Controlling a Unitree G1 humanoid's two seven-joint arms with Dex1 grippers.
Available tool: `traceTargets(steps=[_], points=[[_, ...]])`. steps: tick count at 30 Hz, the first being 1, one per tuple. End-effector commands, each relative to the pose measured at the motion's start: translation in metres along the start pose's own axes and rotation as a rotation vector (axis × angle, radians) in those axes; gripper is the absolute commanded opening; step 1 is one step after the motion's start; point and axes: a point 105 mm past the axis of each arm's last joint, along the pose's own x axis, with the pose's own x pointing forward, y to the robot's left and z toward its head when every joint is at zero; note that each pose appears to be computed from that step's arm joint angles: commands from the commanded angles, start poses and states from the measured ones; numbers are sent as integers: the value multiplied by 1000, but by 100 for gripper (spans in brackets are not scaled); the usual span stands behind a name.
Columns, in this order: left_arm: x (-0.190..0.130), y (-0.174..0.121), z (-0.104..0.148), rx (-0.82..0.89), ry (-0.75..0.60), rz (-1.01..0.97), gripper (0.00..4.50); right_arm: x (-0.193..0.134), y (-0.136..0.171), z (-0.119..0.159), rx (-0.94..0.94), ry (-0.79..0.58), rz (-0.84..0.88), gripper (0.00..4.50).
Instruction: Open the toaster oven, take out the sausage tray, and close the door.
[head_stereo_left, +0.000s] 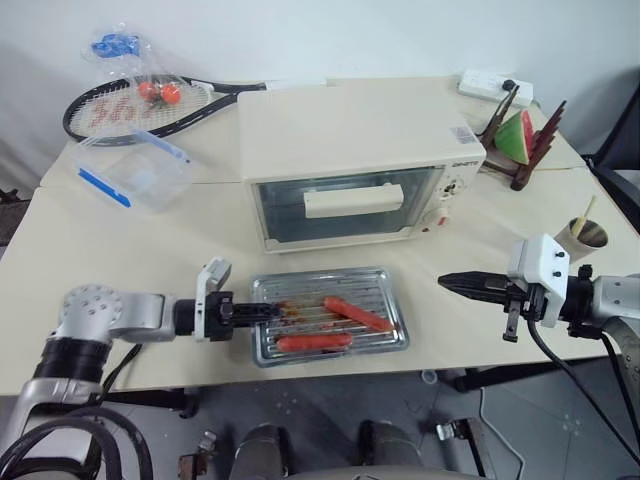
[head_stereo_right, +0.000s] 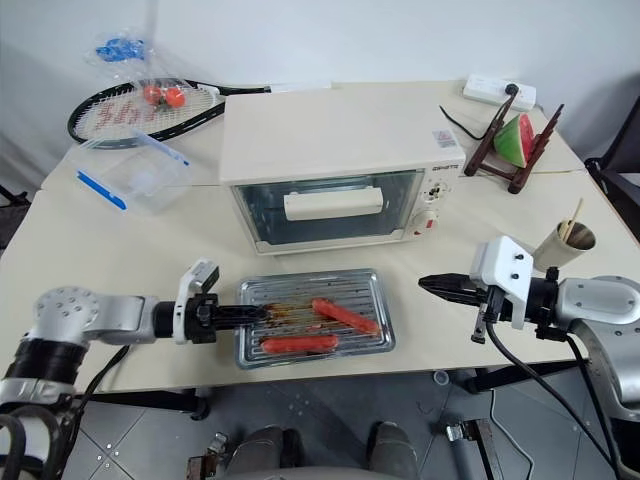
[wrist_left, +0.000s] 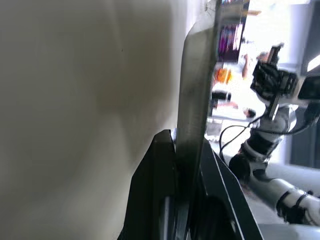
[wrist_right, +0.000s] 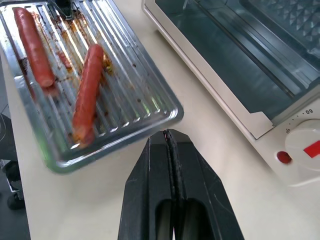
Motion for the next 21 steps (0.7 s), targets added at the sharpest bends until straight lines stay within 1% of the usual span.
traceTargets(steps=[1, 7, 9, 10, 13, 16, 18, 21], points=[[15, -1, 7, 11, 33, -13, 0, -7, -2, 13, -46, -14, -23, 5], [31, 4, 18, -8, 43, 4, 0, -6, -1, 14, -47, -13, -35, 5], [37, 6, 16, -2, 72, 15, 66, -7, -2, 13, -47, -12, -42, 0], [40, 7, 15, -9, 86, 23, 83, -8, -2, 13, -48, -11, -45, 0], [46, 15, 13, -28, 104, 60, 165, -9, -3, 13, -52, -10, -56, 0], [52, 17, 3, -25, 160, 72, 250, -8, -5, 15, -51, -21, -69, 0], [55, 21, 3, -25, 161, 95, 310, -8, -5, 15, -51, -23, -70, 0], [53, 20, 7, -15, 141, 99, 389, -8, -4, 15, -52, -22, -68, 0]])
